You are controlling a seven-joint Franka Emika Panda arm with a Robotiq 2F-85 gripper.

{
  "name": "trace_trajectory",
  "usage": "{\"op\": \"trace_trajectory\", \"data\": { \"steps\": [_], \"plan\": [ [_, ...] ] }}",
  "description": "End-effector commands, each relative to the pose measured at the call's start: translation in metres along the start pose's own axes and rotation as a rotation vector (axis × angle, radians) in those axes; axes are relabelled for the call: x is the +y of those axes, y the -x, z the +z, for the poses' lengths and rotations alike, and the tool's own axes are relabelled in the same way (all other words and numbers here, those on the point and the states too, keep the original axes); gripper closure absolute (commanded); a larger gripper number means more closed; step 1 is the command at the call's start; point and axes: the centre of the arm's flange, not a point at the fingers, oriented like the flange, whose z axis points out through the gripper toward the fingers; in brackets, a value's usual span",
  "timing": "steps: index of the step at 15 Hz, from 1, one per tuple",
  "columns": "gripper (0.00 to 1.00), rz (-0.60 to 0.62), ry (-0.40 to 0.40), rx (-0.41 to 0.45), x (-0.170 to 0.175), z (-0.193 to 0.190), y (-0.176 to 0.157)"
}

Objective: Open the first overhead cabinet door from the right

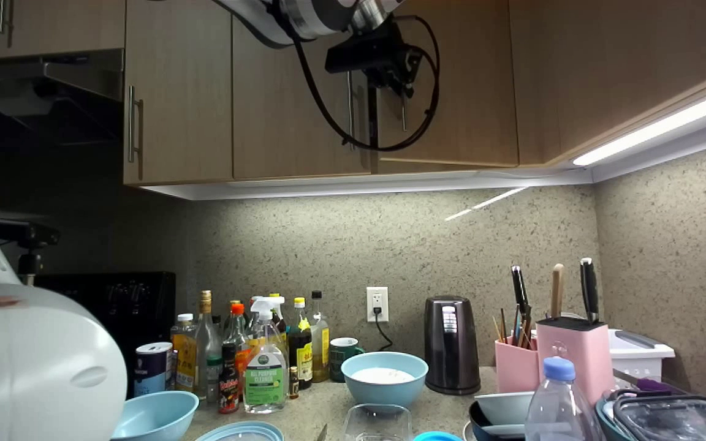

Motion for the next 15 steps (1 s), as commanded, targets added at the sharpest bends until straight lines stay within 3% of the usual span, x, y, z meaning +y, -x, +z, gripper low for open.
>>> {"op": "trace_trajectory", "data": {
  "steps": [1, 2, 5, 7, 15],
  "plan": [
    [0.85, 0.0, 0.0, 0.0, 0.0, 0.0, 0.0],
    [0.94, 0.0, 0.0, 0.0, 0.0, 0.0, 0.0],
    [0.94, 0.087, 0.07, 0.056, 0.037, -0.014, -0.007],
    [0.94, 0.116, 0.087, 0.04, 0.069, -0.032, -0.002],
    [0.94, 0.111, 0.099, 0.017, 0.085, -0.053, 0.022]
  ]
}}
